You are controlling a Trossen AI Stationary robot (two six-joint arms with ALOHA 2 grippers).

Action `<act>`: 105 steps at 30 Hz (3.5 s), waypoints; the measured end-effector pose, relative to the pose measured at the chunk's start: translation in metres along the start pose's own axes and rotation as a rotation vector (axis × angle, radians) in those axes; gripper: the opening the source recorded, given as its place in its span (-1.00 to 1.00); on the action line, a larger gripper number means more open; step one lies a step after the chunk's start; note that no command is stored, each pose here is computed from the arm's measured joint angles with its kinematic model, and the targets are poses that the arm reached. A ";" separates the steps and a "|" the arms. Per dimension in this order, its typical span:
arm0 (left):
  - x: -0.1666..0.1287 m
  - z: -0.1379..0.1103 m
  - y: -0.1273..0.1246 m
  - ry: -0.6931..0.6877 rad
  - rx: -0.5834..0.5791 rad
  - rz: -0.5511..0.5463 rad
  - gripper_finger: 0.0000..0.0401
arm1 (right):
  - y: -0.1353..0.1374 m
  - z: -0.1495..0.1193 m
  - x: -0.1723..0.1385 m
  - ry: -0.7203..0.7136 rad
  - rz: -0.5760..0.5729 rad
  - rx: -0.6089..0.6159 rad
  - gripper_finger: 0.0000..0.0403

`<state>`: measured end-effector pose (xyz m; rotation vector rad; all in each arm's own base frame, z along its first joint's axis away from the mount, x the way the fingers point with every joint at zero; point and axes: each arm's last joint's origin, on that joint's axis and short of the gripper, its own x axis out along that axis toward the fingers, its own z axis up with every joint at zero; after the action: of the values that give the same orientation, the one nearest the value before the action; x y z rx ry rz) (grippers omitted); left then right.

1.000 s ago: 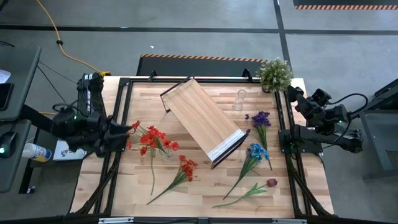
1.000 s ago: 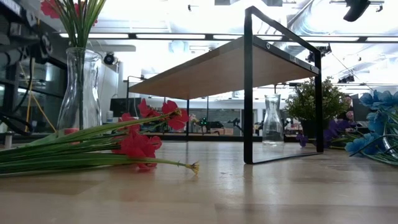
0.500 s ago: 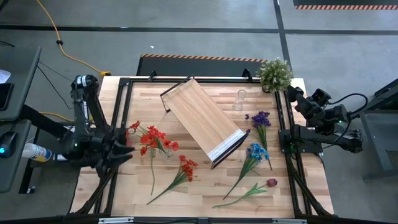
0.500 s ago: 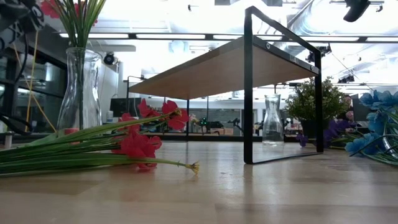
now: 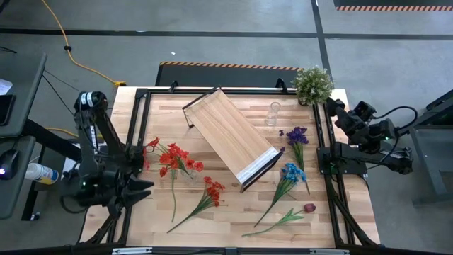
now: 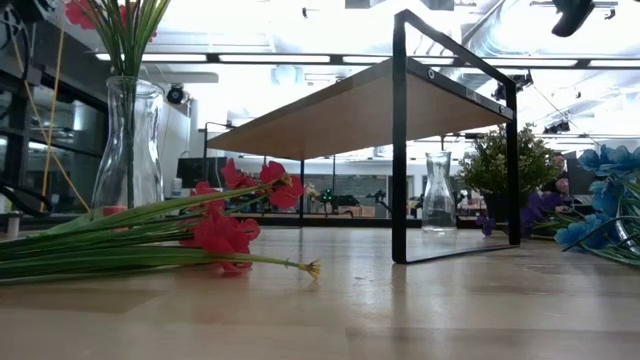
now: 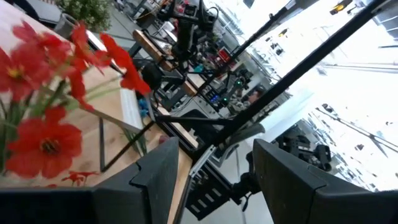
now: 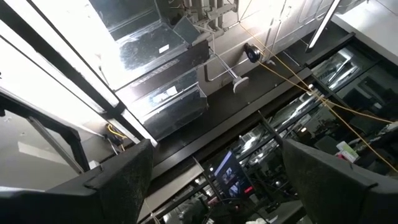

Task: Pick and place flowers into a vace then onto a shelf
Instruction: Put the orange flower into the bottom transparent vase

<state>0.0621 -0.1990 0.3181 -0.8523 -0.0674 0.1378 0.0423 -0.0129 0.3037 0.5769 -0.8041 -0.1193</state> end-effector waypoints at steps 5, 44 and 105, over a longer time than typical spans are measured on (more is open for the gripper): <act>0.000 -0.015 -0.001 -0.007 -0.007 0.010 0.19 | -0.001 -0.001 0.000 0.009 -0.006 -0.002 0.71; 0.080 -0.059 0.058 0.632 -0.208 0.585 0.19 | 0.001 -0.002 0.000 0.037 0.034 0.017 0.71; 0.124 -0.111 0.112 0.461 -0.122 1.201 0.19 | 0.001 -0.002 0.000 0.047 0.054 -0.025 0.71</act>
<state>0.1870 -0.1904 0.1607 -0.9327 0.8928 1.0600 0.0433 -0.0110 0.3031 0.5316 -0.7707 -0.0659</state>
